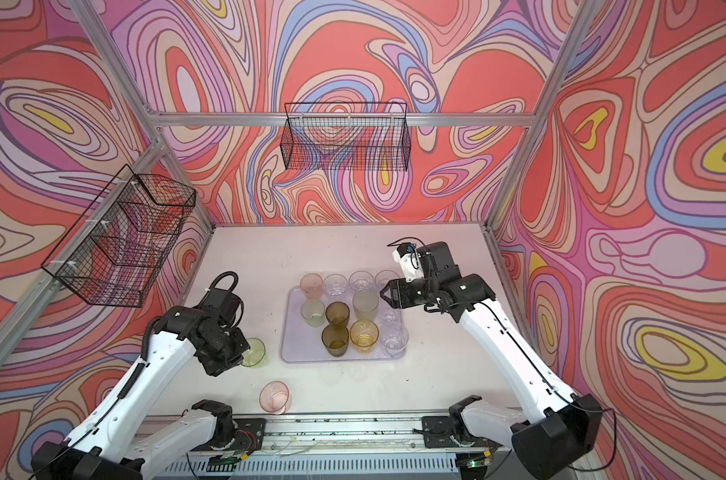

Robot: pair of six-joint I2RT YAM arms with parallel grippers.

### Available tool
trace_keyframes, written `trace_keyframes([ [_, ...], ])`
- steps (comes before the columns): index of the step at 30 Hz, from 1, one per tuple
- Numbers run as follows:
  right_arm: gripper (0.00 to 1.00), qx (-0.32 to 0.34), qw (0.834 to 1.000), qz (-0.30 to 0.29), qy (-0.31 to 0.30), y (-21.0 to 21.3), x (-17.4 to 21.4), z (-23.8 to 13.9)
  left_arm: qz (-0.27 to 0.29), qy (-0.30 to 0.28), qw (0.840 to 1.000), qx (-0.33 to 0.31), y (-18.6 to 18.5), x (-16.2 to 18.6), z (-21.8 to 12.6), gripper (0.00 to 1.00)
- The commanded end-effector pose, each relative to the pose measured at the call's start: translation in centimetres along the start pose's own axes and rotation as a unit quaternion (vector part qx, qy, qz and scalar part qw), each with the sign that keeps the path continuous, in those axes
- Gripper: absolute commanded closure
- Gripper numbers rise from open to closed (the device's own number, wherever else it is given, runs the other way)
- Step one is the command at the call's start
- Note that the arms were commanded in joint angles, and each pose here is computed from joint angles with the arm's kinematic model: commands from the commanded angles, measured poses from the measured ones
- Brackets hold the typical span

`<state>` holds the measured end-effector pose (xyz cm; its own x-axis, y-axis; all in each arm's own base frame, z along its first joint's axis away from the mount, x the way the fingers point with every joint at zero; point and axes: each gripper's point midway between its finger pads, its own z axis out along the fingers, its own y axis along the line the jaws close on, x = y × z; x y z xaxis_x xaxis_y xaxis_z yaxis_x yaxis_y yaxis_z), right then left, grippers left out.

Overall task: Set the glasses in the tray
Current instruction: 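Lower the left gripper over the bright green cup's rim, then lift the bright green cup with the left gripper toward the tray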

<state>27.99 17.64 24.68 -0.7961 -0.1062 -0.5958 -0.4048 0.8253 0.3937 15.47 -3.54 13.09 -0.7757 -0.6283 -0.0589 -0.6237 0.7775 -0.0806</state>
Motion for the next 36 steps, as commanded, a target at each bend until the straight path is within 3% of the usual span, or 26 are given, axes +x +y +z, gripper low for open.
trace_keyframes([
  [1, 0.40, 0.006, 1.000, -0.007, -0.007, 0.0, -0.4, -0.6, 0.039, -0.005, 0.999, -0.013, 0.1, -0.6, -1.1, 1.00],
  [12, 0.40, 0.007, 1.000, -0.006, -0.007, 0.0, -0.5, -0.6, 0.114, 0.044, 0.992, 0.025, -3.5, -0.8, -1.2, 1.00],
  [25, 0.40, 0.006, 1.000, -0.005, -0.007, 0.1, -0.6, -0.7, 0.183, 0.053, 0.981, 0.029, -7.5, -0.1, -1.6, 1.00],
  [36, 0.40, 0.009, 1.000, -0.006, -0.006, -0.1, -0.5, -0.8, 0.211, 0.075, 0.974, 0.034, -10.8, 1.5, 0.3, 1.00],
])
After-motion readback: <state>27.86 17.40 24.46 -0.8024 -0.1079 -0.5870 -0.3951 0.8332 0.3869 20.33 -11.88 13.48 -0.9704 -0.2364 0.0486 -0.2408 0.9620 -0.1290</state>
